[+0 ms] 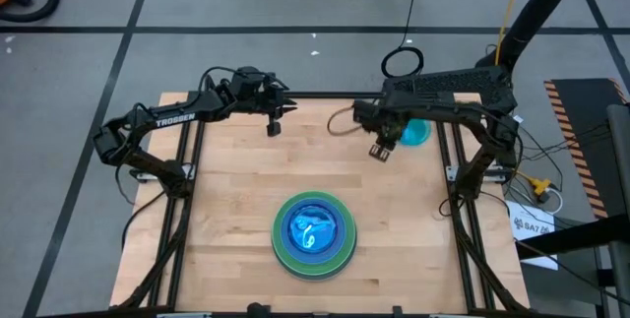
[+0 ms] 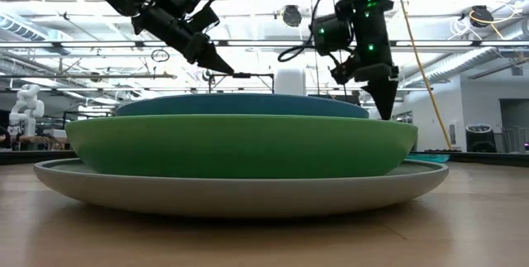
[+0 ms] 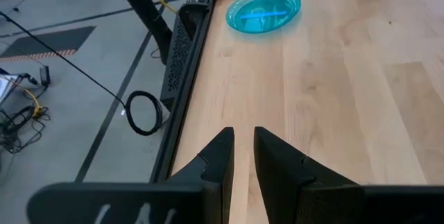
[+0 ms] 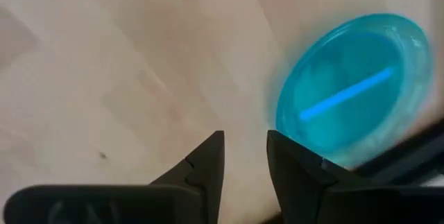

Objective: Stack plastic plates
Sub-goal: Stack the small blue plate on top of the bottom small blue plate

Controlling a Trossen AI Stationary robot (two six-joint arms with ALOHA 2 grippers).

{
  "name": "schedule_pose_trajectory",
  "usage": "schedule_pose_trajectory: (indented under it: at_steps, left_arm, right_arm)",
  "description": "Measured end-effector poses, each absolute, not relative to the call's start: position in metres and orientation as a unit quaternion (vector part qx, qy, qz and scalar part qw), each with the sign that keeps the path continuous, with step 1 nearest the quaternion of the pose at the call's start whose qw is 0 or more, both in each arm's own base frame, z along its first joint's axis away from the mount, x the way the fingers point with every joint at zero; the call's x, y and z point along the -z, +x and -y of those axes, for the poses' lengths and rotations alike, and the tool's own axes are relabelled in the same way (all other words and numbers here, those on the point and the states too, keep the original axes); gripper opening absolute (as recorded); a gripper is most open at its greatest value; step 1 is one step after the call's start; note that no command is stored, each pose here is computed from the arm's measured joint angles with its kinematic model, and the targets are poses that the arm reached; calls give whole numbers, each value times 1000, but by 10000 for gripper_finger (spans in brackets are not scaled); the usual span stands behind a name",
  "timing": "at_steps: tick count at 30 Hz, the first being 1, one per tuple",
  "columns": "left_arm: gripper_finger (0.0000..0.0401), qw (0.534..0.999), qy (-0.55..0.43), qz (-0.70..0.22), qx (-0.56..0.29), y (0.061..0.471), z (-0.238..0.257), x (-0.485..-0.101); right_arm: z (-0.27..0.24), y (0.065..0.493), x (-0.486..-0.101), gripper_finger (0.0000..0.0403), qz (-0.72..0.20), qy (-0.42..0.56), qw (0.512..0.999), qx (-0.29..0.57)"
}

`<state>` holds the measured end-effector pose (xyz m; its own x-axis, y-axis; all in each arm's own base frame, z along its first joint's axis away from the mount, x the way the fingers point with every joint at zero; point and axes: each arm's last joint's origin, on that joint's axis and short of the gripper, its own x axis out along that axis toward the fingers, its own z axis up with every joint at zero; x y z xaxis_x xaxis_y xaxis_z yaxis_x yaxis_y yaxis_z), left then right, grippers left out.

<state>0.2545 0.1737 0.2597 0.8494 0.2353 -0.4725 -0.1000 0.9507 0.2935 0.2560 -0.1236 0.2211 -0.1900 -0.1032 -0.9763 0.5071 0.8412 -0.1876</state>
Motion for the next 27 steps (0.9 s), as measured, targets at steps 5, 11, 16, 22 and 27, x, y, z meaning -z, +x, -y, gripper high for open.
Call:
schedule_pose_trajectory:
  at_steps: [5, 11, 16, 22, 27]
  left_arm:
    - [65, 952, 110, -273, -87, 253, -173, -257]
    - [65, 948, 85, -297, -83, 251, -171, -252]
    - [65, 942, 60, -321, -78, 248, -169, -247]
    - [65, 937, 40, -338, -76, 246, -167, -244]
    - [65, 937, 38, -338, -77, 246, -167, -244]
  right_arm:
    - [155, 240, -221, 115, -698, 247, 609, 283]
    - [174, 232, -220, 149, -669, 281, 607, 324]
    - [184, 234, -220, 159, -625, 307, 621, 361]
    - [193, 241, -208, 156, -600, 332, 613, 392]
    - [199, 246, -184, 156, -629, 320, 583, 404]
